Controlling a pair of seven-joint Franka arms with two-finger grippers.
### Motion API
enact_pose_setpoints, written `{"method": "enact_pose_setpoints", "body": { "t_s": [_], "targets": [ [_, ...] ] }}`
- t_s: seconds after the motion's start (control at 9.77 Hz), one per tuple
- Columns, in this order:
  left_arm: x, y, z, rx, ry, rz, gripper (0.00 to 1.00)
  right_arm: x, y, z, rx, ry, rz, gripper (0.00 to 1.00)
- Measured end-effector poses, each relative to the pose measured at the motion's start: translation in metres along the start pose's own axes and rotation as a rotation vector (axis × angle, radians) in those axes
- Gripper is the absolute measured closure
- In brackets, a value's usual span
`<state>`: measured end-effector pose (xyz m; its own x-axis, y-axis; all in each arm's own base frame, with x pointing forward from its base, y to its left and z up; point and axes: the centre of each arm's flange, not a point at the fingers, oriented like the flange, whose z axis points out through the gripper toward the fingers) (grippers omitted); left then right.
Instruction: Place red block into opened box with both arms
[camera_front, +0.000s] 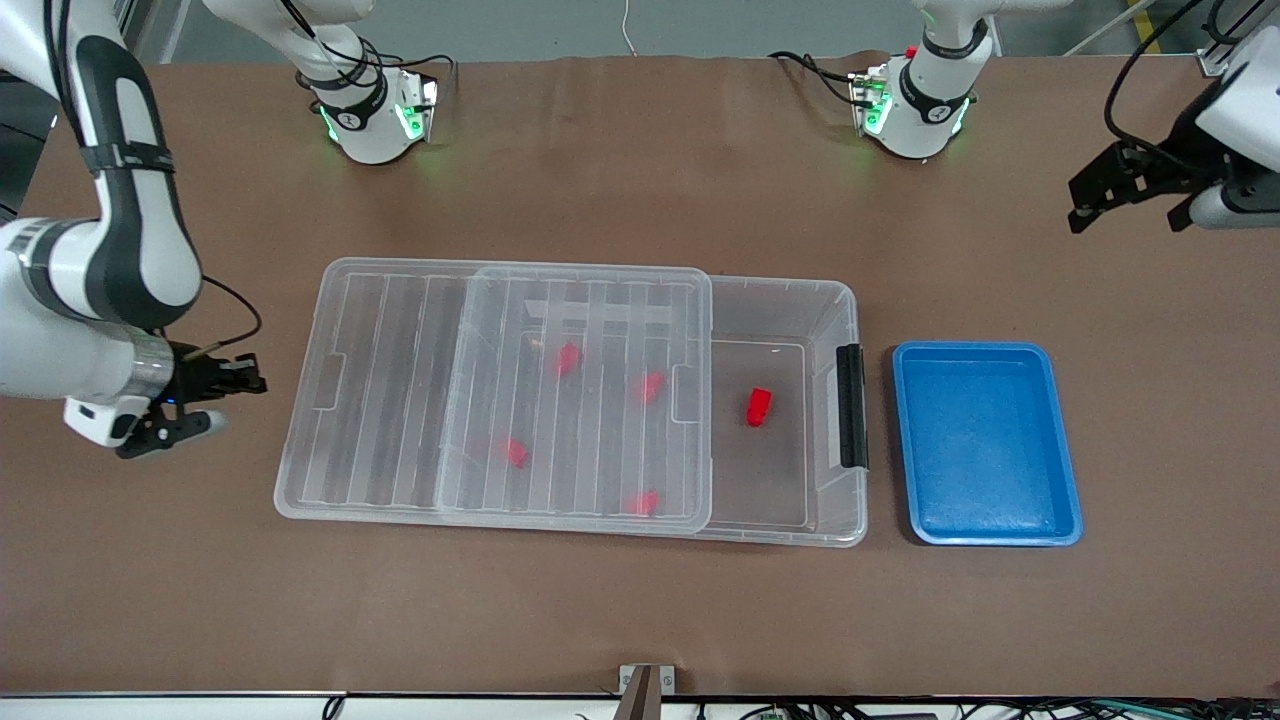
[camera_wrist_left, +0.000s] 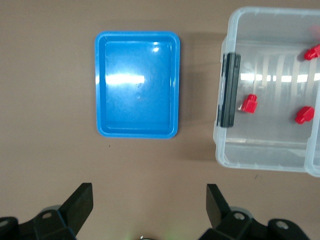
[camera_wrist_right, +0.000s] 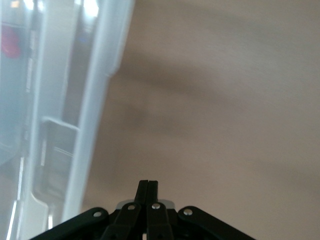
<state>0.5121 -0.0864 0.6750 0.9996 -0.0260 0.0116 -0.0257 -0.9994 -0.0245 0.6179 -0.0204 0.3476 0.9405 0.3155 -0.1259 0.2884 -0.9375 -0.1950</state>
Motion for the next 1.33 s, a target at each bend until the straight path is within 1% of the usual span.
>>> {"method": "enact_pose_setpoints", "body": {
  "t_s": [0.2, 0.51, 0.72, 1.02, 1.33],
  "targets": [
    [-0.012, 0.004, 0.006, 0.008, -0.015, 0.006, 0.0, 0.006, -0.024, 0.014, 0.006, -0.006, -0.032, 0.99],
    [-0.012, 0.003, 0.009, 0.009, -0.021, 0.009, 0.0, 0.015, -0.052, 0.017, 0.045, 0.004, -0.058, 0.99],
    [-0.012, 0.0, 0.009, 0.008, -0.022, 0.035, 0.0, 0.021, -0.075, 0.021, 0.059, 0.0, -0.068, 0.99],
    [-0.012, -0.001, 0.009, 0.008, -0.022, 0.037, 0.0, 0.031, -0.12, 0.027, 0.072, -0.001, -0.089, 0.99],
    [-0.012, 0.0, 0.009, 0.008, -0.022, 0.038, 0.0, 0.036, -0.143, 0.029, 0.073, 0.011, -0.089, 0.99]
  ]
}}
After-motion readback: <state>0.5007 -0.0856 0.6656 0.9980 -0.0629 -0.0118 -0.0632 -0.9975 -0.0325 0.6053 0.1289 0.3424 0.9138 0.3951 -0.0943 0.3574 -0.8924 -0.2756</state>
